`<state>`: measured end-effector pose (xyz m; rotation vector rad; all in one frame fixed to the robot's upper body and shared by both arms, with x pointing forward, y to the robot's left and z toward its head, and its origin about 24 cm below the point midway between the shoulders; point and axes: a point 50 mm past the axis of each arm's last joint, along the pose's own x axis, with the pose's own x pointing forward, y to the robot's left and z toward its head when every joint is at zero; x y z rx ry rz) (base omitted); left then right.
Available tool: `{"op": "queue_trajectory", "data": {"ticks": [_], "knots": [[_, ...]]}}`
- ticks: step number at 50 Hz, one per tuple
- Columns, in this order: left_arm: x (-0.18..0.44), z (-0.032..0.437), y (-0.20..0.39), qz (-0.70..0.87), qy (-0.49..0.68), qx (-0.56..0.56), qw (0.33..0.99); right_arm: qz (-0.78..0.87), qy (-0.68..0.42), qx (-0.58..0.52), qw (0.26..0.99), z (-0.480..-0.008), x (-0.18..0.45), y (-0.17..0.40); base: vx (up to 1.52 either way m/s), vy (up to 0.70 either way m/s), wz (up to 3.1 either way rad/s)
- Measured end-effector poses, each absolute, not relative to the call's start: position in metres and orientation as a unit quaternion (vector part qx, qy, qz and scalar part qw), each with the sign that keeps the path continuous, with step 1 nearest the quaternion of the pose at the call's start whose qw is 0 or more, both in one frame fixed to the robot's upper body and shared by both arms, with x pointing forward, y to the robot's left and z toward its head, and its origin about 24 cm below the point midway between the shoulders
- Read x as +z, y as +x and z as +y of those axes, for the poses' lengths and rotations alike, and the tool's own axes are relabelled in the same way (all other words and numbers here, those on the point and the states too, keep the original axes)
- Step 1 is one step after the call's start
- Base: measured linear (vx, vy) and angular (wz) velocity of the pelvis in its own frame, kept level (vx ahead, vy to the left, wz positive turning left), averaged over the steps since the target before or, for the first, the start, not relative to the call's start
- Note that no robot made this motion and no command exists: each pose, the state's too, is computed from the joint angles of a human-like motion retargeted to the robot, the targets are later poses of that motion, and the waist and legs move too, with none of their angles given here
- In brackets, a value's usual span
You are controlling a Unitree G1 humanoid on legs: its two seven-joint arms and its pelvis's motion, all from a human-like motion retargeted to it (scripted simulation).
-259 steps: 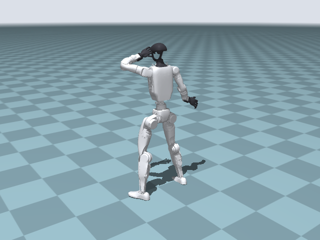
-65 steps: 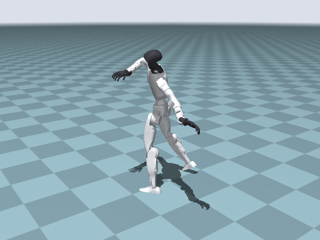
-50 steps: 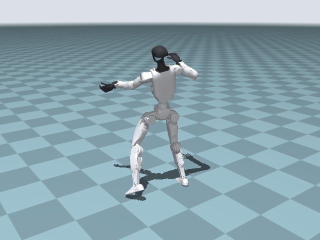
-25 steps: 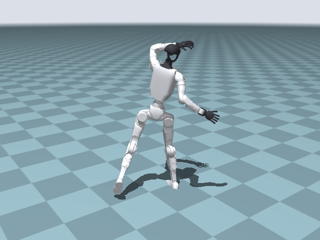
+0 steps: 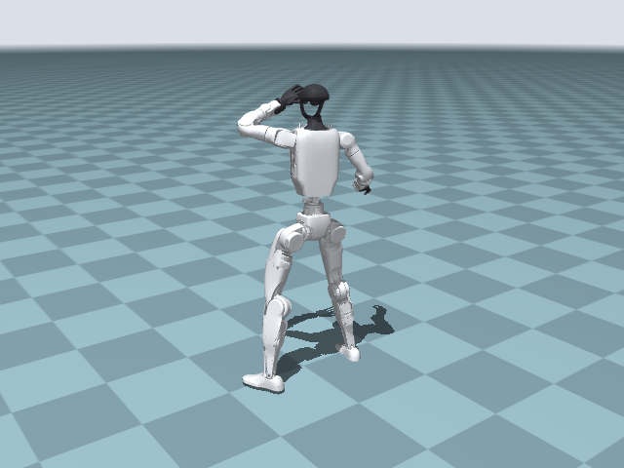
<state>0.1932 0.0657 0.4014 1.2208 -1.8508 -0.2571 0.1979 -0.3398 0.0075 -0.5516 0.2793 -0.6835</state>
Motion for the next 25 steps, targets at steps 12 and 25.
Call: {"op": "queue_trajectory", "data": {"ticks": [12, 25], "knots": [[0.253, 0.168, 0.251, -0.509, 0.323, -0.013, 0.798, 0.039, -0.361, -0.214, 0.907, -0.271, 0.018, 0.243, 0.00, 0.26, 0.92], [-0.036, 0.333, 0.169, 0.208, 0.195, 0.259, 0.923, -0.130, -0.556, -0.220, 0.791, -0.177, 0.071, 0.337, 0.07, 0.12, 0.84]]}}
